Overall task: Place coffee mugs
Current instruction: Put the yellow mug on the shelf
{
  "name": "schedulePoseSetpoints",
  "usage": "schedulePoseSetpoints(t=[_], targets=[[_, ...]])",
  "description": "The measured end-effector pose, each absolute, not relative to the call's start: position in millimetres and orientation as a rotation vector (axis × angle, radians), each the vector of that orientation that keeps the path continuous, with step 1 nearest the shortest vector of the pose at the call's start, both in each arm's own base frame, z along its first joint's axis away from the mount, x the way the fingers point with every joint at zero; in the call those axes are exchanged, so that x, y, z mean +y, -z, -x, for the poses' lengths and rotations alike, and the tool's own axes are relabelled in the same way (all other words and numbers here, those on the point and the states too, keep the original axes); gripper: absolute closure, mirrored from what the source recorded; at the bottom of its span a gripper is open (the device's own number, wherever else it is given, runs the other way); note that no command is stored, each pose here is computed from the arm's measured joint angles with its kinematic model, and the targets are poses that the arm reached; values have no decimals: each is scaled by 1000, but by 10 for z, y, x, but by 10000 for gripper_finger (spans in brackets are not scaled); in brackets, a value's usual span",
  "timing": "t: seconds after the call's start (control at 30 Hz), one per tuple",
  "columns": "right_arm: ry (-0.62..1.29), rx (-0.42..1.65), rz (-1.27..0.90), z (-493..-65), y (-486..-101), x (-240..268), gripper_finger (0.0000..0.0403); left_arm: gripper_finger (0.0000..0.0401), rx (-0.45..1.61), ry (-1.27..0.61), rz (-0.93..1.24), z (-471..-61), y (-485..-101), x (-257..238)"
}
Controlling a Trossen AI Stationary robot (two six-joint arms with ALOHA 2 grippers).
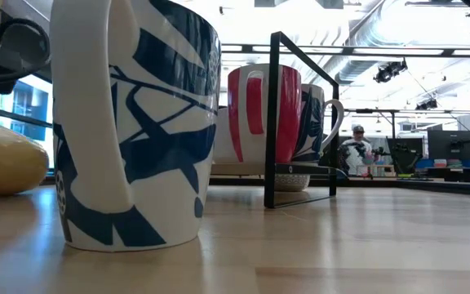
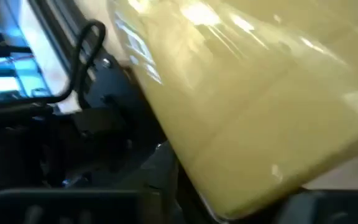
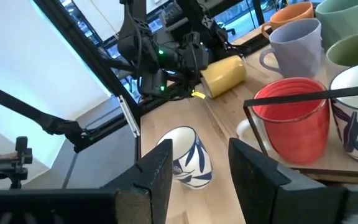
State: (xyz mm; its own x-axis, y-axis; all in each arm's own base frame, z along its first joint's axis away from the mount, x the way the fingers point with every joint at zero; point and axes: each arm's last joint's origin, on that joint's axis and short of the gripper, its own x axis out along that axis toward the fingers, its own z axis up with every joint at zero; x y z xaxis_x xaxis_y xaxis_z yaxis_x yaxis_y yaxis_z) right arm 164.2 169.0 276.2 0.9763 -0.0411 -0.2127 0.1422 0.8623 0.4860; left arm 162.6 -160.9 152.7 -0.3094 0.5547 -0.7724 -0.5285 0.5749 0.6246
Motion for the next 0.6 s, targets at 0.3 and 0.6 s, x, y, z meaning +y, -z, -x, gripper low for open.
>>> schedulePoseSetpoints(t=[0.3,0.6], targets=[[89,208,-518,-1641,-2758,1692,266,369,1521,-1085,38,-1674,-1660,-1651],[87,232,-494,-1635,-2732,1687,266,393,1475,-824,236,-1753,-2443,-1767]])
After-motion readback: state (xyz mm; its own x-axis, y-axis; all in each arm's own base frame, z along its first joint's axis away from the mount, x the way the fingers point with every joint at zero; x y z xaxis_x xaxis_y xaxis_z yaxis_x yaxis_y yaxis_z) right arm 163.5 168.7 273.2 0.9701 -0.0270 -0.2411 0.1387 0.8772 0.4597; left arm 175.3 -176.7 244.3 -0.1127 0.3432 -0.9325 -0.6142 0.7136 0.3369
